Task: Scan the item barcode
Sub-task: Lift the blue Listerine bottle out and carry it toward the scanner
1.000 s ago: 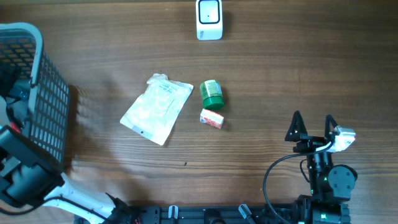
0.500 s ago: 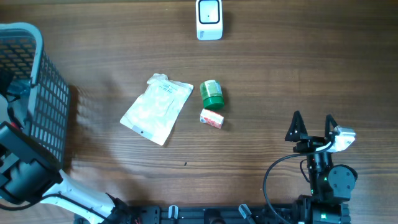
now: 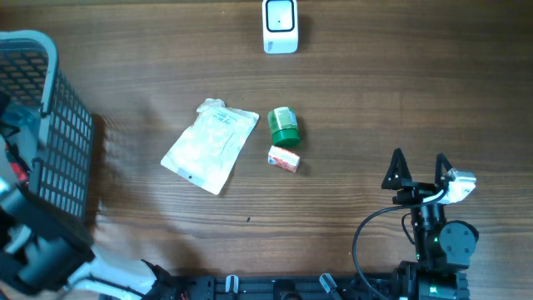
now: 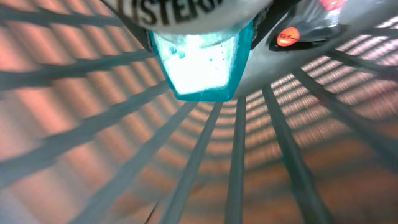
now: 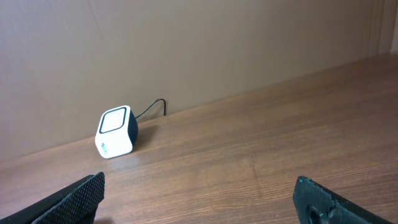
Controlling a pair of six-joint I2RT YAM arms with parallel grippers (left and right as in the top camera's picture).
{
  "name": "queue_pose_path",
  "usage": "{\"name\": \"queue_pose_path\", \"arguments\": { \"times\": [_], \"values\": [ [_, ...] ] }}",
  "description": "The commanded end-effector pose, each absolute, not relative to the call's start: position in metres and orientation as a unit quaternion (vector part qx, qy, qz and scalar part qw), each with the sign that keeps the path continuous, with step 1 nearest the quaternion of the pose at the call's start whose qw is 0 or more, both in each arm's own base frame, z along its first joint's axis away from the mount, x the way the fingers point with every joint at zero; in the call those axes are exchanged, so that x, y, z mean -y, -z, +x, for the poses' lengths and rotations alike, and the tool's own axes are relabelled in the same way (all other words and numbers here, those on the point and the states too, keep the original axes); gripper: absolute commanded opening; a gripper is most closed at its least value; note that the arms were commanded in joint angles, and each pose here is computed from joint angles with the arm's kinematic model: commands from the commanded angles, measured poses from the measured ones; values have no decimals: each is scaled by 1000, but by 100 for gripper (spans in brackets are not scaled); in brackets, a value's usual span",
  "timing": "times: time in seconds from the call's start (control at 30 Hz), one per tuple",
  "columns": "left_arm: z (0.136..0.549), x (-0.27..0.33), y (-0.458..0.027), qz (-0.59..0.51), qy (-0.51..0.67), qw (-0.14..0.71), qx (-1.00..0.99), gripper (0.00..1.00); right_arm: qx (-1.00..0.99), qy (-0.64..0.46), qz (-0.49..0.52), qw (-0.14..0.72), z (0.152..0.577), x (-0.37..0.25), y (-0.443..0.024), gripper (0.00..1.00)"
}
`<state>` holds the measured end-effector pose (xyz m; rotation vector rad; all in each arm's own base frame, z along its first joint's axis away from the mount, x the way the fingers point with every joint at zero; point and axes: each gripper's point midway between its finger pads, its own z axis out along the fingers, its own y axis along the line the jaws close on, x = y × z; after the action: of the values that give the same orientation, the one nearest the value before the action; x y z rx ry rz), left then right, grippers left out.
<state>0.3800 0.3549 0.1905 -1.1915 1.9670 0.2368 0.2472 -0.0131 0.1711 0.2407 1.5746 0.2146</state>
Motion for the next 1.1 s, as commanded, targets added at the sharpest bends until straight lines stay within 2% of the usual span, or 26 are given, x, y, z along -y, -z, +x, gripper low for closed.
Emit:
{"name": "queue_pose_path", "arguments": {
  "times": [0.0, 0.1, 0.17, 0.27, 0.37, 0.57, 0.6, 0.73, 0.87, 1.07],
  "values": [
    [350, -328, -335, -438, -122, 532, -715, 27, -703, -94, 112, 696, 247, 15, -172, 100],
    [310, -272, -434, -382, -107, 626, -671, 30, -703, -95, 112, 696, 247, 15, -172, 100],
    [293, -229, -476, -338, -61, 675, -653, 33, -702, -94, 112, 697, 247, 15, -172, 100],
    [279, -159, -516, -269, 56, 718, -640, 33, -702, -95, 112, 696, 247, 15, -172, 100],
    [297, -101, -510, -198, 161, 693, -674, 36, -702, -94, 112, 697, 247, 15, -172, 100],
    [376, 8, -422, -111, 272, 544, -786, 35, -703, -94, 112, 696, 247, 15, -172, 100],
    [397, 40, -393, -68, 275, 510, -812, 35, -702, -94, 112, 697, 247, 15, -172, 100],
    [438, 88, -317, -49, 235, 437, -867, 35, -702, -94, 112, 697, 247, 15, -172, 100],
    [466, 131, -219, -24, 144, 367, -919, 35, -703, -94, 112, 696, 247, 15, -172, 100],
    [476, 181, -133, 14, 104, 312, -944, 36, -703, -94, 112, 696, 247, 15, -172, 100]
  ]
}}
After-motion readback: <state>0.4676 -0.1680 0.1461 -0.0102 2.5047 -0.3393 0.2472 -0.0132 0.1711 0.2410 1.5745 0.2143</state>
